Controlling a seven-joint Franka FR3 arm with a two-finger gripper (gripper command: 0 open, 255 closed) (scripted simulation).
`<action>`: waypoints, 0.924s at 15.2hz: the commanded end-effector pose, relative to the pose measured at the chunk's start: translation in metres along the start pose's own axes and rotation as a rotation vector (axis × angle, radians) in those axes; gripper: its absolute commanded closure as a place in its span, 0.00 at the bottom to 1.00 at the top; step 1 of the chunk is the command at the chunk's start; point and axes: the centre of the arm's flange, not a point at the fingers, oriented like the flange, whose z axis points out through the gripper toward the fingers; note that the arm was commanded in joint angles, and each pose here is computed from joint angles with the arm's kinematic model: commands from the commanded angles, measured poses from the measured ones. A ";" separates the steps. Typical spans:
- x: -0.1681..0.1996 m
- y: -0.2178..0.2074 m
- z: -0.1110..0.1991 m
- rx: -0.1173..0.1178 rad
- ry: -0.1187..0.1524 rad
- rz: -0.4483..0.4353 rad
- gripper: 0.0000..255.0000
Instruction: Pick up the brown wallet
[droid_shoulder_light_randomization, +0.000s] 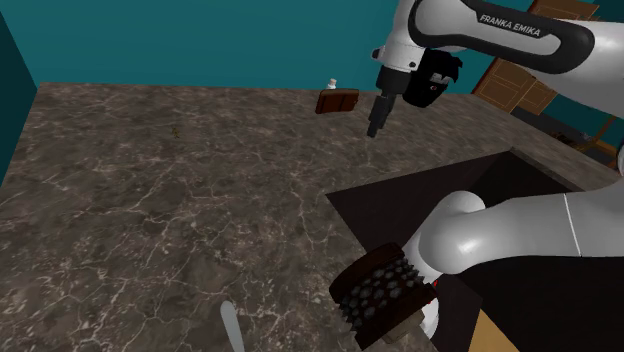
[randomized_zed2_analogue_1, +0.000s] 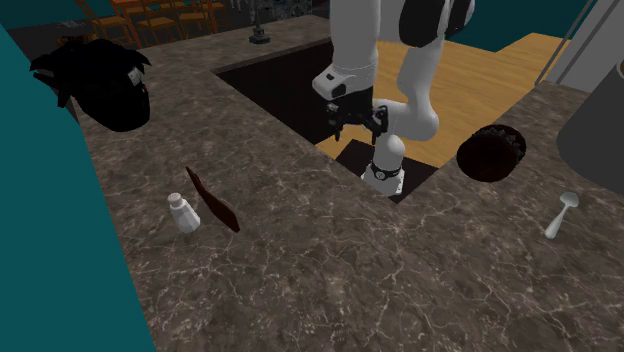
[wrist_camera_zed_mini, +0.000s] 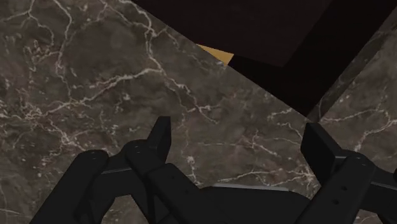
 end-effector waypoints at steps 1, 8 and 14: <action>0.001 0.029 -0.001 -0.010 0.001 -0.074 0.00; 0.027 0.112 -0.002 -0.040 0.008 -0.309 0.00; 0.065 0.177 -0.006 -0.065 0.014 -0.511 0.00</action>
